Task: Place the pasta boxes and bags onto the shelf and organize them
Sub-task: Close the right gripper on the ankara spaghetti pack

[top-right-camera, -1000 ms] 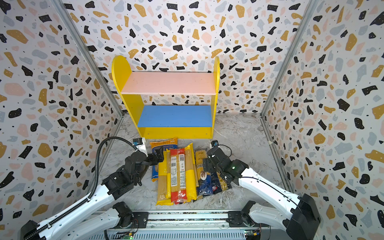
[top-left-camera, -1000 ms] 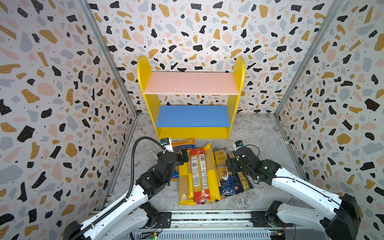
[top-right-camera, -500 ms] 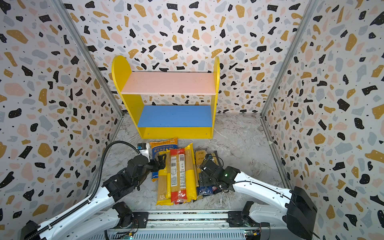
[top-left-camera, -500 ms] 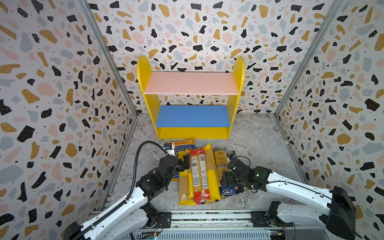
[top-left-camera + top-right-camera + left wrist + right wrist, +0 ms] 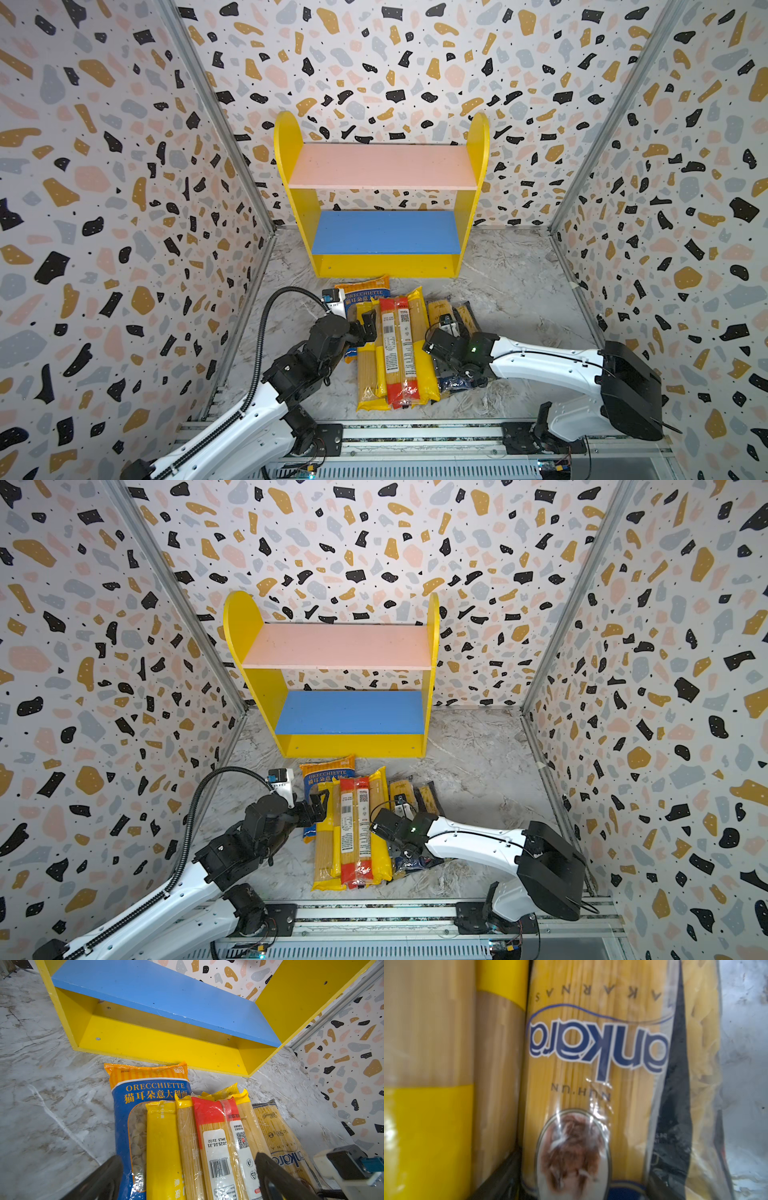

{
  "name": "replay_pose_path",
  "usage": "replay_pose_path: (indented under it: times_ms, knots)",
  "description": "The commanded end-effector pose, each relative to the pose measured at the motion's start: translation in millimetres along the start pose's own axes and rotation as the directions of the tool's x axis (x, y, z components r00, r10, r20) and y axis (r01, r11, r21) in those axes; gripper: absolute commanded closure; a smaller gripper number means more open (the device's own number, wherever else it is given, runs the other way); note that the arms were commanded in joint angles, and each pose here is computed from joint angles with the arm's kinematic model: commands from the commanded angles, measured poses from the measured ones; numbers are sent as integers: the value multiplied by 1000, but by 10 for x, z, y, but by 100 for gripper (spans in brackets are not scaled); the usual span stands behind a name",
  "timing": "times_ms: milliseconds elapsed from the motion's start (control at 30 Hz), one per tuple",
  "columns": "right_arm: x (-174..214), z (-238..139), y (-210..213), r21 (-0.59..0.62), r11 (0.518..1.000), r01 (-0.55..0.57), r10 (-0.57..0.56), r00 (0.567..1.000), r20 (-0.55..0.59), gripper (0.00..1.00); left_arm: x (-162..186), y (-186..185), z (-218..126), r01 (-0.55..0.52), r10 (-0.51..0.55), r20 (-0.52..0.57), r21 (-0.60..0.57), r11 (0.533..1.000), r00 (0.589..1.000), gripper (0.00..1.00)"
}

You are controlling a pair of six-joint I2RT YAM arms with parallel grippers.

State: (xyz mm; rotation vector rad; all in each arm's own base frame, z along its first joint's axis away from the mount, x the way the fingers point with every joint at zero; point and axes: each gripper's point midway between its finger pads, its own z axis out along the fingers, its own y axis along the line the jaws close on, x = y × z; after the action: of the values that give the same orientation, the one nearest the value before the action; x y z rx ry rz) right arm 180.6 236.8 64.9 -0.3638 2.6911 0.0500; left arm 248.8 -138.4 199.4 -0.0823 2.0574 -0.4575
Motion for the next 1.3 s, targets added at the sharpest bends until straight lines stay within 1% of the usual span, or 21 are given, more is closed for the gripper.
replay_pose_path:
  times_ms: [0, 33, 100, 167, 300, 367, 433, 533, 733, 833, 1067, 1267]
  knots:
    - [242, 204, -52, 36, 999, 15, -12, 996, -91, 30, 32, 4, -26, -18, 18, -7, 8, 1000, 1000, 0]
    - [264, 216, -73, 45, 999, 15, -10, 995, -97, 33, 30, 9, -30, -18, 18, -6, 6, 1000, 1000, 0]
    - [319, 226, -124, 55, 998, 12, -5, 994, -110, 42, 28, -1, -35, -18, 18, -7, 11, 1000, 1000, 0]
    - [366, 218, -156, 46, 999, 1, 5, 993, -119, 48, 20, -7, -38, -16, 16, -6, 13, 1000, 1000, 1]
    - [395, 150, -234, 0, 999, -52, 51, 992, -114, 57, 14, -24, -31, -12, 12, -8, 18, 1000, 1000, 0]
    - [384, 116, -282, -29, 996, -88, 84, 990, -115, 63, 1, -36, -30, -10, 10, -7, 20, 1000, 1000, 0]
    - [345, 72, -300, -73, 991, -112, 104, 989, -104, 68, -5, -44, -22, -10, 10, -9, 19, 1000, 1000, 0]
    - [245, -2, -351, -116, 983, -139, 131, 988, -78, 70, -2, -52, -4, -13, 14, -16, 15, 1000, 1000, 0]
    - [68, -67, -549, -118, 980, -158, 153, 987, -52, 76, 5, -47, 19, -14, 14, -27, 2, 1000, 1000, 0]
    - [-44, -137, -511, -198, 964, -175, 172, 985, -31, 78, -24, -75, 11, -15, 15, -28, 8, 1000, 999, 0]
    - [-267, -367, -319, -402, 897, -184, 205, 979, 10, 81, -60, -139, 21, -10, 10, -32, 26, 1000, 999, 0]
    - [-458, -583, -180, -501, 850, -164, 214, 976, 43, 83, -26, -158, 57, -16, 17, -49, 28, 999, 999, 0]
